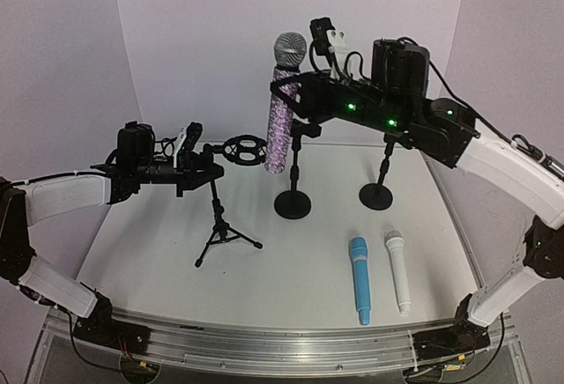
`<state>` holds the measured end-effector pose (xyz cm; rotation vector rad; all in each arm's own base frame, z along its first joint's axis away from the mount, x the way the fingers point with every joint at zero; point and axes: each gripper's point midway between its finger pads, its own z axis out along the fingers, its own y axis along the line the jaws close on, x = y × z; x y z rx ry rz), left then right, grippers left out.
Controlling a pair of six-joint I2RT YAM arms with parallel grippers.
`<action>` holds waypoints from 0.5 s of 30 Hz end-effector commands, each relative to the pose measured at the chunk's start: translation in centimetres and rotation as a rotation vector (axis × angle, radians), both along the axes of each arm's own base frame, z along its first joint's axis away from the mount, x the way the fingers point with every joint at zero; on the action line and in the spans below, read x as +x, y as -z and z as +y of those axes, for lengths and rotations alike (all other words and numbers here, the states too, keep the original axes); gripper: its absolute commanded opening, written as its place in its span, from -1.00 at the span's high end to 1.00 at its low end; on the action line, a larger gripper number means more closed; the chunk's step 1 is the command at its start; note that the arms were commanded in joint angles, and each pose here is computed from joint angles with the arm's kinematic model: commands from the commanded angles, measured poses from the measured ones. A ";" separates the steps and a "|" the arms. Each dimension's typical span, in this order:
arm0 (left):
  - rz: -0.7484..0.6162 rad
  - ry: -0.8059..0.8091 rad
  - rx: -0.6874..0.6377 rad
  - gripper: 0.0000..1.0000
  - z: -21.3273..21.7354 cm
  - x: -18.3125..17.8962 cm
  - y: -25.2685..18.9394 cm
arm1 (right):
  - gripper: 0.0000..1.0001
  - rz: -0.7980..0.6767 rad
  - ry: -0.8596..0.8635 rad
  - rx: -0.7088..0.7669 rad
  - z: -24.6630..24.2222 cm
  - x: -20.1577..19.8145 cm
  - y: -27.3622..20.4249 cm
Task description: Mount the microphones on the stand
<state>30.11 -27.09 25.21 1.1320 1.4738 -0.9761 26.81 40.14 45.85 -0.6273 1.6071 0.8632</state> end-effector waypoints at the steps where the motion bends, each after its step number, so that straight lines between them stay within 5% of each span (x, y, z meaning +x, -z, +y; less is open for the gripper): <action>1: 0.001 0.043 -0.022 1.00 -0.1 -1.0 -0.8 | 1.00 -0.340 -0.002 0.289 1.5 0.7 -11.1; 15: -0.034 0.040 -0.015 1.00 0.0 -0.8 -0.5 | 1.00 -0.367 0.078 0.227 3.3 3.2 -9.3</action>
